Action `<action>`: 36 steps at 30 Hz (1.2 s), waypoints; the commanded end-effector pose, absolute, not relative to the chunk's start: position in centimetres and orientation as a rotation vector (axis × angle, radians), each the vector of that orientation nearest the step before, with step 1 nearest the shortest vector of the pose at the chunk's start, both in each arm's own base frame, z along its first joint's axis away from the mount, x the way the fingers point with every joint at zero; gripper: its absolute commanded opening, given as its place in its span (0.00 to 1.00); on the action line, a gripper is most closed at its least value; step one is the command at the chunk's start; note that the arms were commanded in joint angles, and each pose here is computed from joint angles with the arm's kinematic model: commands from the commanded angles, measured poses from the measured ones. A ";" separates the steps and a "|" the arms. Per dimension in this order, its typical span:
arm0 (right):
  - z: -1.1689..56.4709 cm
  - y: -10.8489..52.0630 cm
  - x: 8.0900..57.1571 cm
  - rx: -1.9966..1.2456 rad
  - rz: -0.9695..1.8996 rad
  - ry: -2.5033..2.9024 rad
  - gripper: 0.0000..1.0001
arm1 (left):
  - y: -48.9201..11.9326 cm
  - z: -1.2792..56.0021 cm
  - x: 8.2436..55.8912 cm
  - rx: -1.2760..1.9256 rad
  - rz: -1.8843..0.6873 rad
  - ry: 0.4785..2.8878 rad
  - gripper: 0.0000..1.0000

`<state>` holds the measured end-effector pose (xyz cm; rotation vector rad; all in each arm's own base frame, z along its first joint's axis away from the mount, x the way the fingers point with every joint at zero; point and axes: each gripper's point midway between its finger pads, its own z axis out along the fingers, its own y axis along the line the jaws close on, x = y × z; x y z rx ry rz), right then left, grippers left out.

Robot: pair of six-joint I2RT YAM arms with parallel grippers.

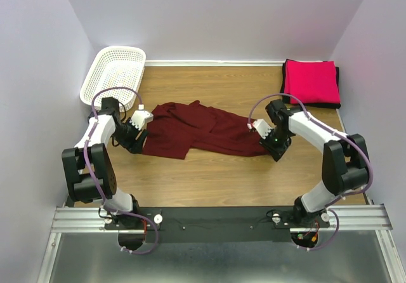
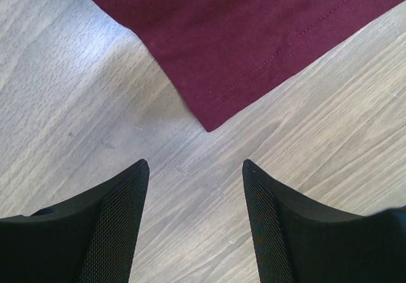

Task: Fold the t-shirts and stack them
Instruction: Flatten out the tshirt

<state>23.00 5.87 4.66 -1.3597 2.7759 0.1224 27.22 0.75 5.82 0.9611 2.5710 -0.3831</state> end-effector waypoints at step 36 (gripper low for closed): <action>8.2 7.3 27.3 -1.467 0.162 2.554 0.45 | 0.1 5.4 29.3 0.905 -0.426 2.571 0.66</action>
